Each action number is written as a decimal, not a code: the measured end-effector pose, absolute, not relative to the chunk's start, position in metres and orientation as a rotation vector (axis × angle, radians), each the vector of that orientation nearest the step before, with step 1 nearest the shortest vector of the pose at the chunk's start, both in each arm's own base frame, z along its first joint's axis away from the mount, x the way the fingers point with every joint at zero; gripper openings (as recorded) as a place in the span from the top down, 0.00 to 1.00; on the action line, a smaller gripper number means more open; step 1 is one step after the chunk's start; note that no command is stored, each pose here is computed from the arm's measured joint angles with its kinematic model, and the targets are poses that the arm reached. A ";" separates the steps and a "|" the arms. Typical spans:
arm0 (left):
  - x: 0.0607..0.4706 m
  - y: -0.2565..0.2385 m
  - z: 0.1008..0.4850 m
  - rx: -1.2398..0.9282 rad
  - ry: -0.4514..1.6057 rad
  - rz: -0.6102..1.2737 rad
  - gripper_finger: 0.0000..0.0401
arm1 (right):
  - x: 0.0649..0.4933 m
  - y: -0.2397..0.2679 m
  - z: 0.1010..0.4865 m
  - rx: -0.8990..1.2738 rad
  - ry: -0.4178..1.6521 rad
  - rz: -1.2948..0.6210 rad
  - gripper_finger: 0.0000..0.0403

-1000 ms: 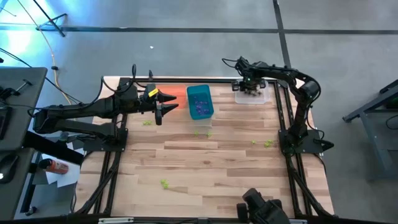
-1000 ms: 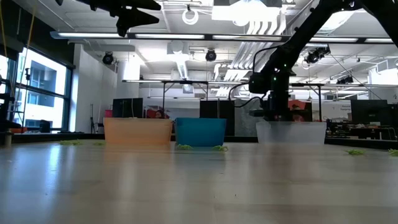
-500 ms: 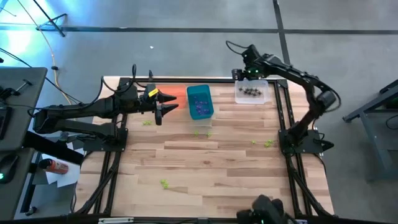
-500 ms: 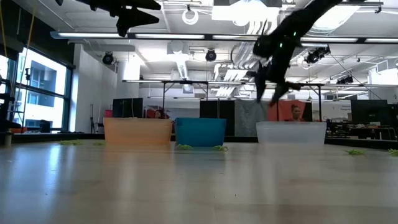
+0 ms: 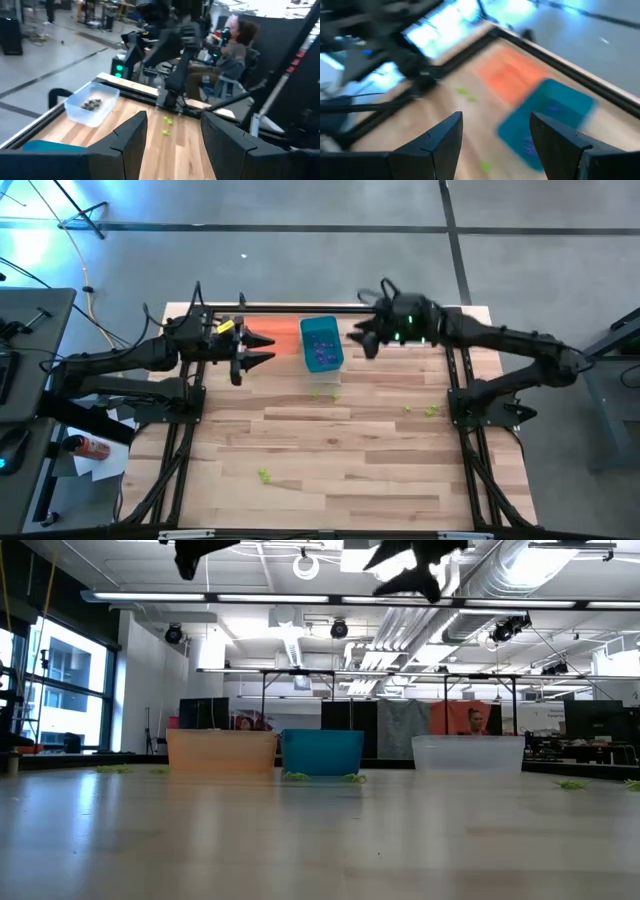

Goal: Sort Halloween decoration
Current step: Put the green spider toy into the orange bin

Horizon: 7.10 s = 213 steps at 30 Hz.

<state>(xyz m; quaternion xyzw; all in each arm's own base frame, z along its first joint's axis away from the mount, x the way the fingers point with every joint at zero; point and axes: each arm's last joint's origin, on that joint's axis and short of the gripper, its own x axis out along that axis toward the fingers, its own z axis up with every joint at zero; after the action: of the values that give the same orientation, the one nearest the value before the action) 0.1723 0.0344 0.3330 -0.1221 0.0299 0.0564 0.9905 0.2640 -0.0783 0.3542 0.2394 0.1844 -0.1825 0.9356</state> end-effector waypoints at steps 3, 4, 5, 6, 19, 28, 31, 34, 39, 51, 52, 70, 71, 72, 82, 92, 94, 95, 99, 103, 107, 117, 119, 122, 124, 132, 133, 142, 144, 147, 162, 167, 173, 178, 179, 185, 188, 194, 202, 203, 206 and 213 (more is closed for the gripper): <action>0.170 0.033 0.331 -0.251 0.087 0.073 0.57 | 0.273 -0.049 0.356 0.442 0.358 -0.324 0.44; 0.170 0.032 0.330 -0.254 0.102 0.067 0.57 | 0.275 -0.041 0.356 0.417 0.359 -0.309 0.44; 0.170 0.032 0.329 -0.257 0.117 0.062 0.57 | 0.276 -0.034 0.356 0.392 0.354 -0.298 0.44; 0.169 0.032 0.327 -0.260 0.134 0.053 0.57 | 0.277 -0.029 0.357 0.363 0.353 -0.291 0.44; 0.177 0.013 0.334 -0.288 0.221 -0.066 0.57 | 0.278 -0.005 0.358 0.323 0.354 -0.225 0.44; 0.208 -0.063 0.325 -0.287 0.797 -0.157 0.57 | 0.261 0.007 0.356 0.319 0.478 -0.145 0.44; 0.210 -0.095 0.311 -0.410 0.944 -0.157 0.57 | 0.254 0.010 0.351 0.303 0.552 -0.145 0.44; 0.208 -0.134 0.299 -0.453 1.001 -0.191 0.57 | 0.250 0.012 0.347 0.290 0.612 -0.146 0.44; 0.202 -0.191 0.270 -0.231 1.004 -0.250 0.57 | 0.248 0.012 0.345 0.286 0.639 -0.148 0.44; 0.225 -0.215 0.193 0.118 1.164 -0.158 0.57 | 0.249 0.012 0.345 0.327 0.633 -0.162 0.44; 0.226 -0.213 0.192 0.120 1.176 -0.150 0.57 | 0.249 0.012 0.345 0.327 0.634 -0.162 0.44; 0.214 -0.195 0.151 0.127 1.221 -0.113 0.57 | 0.266 0.023 0.326 0.330 0.721 -0.155 0.44; 0.216 -0.194 0.152 0.118 1.211 -0.106 0.57 | 0.266 0.024 0.326 0.326 0.720 -0.147 0.44; 0.217 -0.194 0.152 0.112 1.202 -0.107 0.57 | 0.266 0.026 0.325 0.322 0.725 -0.143 0.44; 0.213 -0.196 0.150 0.218 1.242 -0.217 0.57 | 0.266 0.031 0.324 0.301 0.734 -0.121 0.44; 0.219 -0.190 0.150 0.200 1.244 -0.198 0.62 | 0.266 0.031 0.324 0.298 0.736 -0.123 0.44; 0.219 -0.190 0.150 0.191 1.251 -0.210 0.66 | 0.266 0.031 0.324 0.296 0.741 -0.123 0.44; 0.219 -0.191 0.150 0.187 1.251 -0.213 0.67 | 0.265 0.031 0.324 0.295 0.744 -0.123 0.44; 0.219 -0.191 0.150 0.186 1.248 -0.215 0.72 | 0.265 0.031 0.323 0.294 0.748 -0.124 0.44; 0.220 -0.192 0.143 0.196 1.274 -0.213 0.73 | 0.265 0.031 0.323 0.295 0.749 -0.124 0.44; 0.222 -0.195 0.135 0.182 1.296 -0.232 0.73 | 0.265 0.031 0.323 0.294 0.750 -0.124 0.44; 0.224 -0.195 0.133 0.111 1.310 -0.191 0.87 | 0.264 0.031 0.323 0.289 0.757 -0.123 0.44; 0.225 -0.197 0.135 0.092 1.324 -0.205 0.95 | 0.264 0.031 0.322 0.285 0.760 -0.122 0.44; 0.226 -0.198 0.148 0.062 1.321 -0.231 0.97 | 0.264 0.031 0.322 0.277 0.767 -0.121 0.44; 0.228 -0.196 0.169 0.032 1.282 -0.248 0.96 | 0.264 0.031 0.322 0.276 0.770 -0.122 0.44; 0.220 -0.134 0.294 -0.106 0.915 -0.041 0.99 | 0.264 0.029 0.322 0.237 0.754 -0.166 0.44; 0.217 -0.122 0.309 -0.125 0.830 0.029 0.99 | 0.264 0.029 0.323 0.236 0.747 -0.170 0.44; 0.191 -0.043 0.380 -0.293 0.344 0.313 1.00 | 0.282 0.030 0.348 0.209 0.433 -0.137 0.44; 0.189 -0.036 0.384 -0.232 0.329 0.306 1.00 | 0.284 0.030 0.354 0.187 0.367 -0.132 0.44; 0.187 -0.026 0.387 -0.141 0.324 0.332 1.00 | 0.285 0.028 0.356 0.126 0.334 -0.180 0.44; 0.181 0.038 0.353 -0.050 0.305 0.361 1.00 | 0.281 0.005 0.358 0.184 0.224 -0.700 0.44; 0.182 0.090 0.334 -0.206 0.453 0.571 1.00 | 0.280 -0.011 0.358 0.374 0.140 -0.792 0.44; 0.201 0.154 0.300 -0.393 0.655 0.626 1.00 | 0.284 -0.028 0.353 0.387 0.173 -0.779 0.44; 0.217 0.188 0.243 -0.557 0.877 0.694 1.00 | 0.288 -0.038 0.345 0.389 0.258 -0.718 0.44; 0.219 0.193 0.232 -0.568 0.925 0.715 1.00 | 0.289 -0.039 0.343 0.391 0.276 -0.708 0.44; 0.228 0.216 0.174 -0.635 1.092 0.861 1.00 | 0.299 -0.040 0.329 0.383 0.338 -0.698 0.44; 0.232 0.221 0.155 -0.686 1.119 0.893 1.00 | 0.307 -0.041 0.319 0.378 0.376 -0.693 0.44; 0.237 0.225 0.134 -0.723 1.159 0.917 1.00 | 0.319 -0.041 0.302 0.386 0.440 -0.655 0.44; 0.235 0.224 0.140 -0.599 1.191 0.867 0.98 | 0.318 -0.045 0.306 0.365 0.426 -0.654 0.44; 0.235 0.223 0.142 -0.583 1.195 0.872 0.96 | 0.317 -0.046 0.307 0.354 0.426 -0.654 0.44; 0.233 0.224 0.150 -0.545 1.177 0.872 0.89 | 0.317 -0.049 0.308 0.350 0.423 -0.659 0.44; 0.229 0.219 0.172 -0.546 1.116 0.857 0.69 | 0.316 -0.052 0.308 0.355 0.422 -0.654 0.44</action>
<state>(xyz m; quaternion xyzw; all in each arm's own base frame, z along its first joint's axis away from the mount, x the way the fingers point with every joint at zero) 0.2292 0.2187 0.1723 -0.2479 0.5066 0.3888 0.7285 0.3164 -0.0518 0.3079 0.1723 0.2046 -0.3173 0.9098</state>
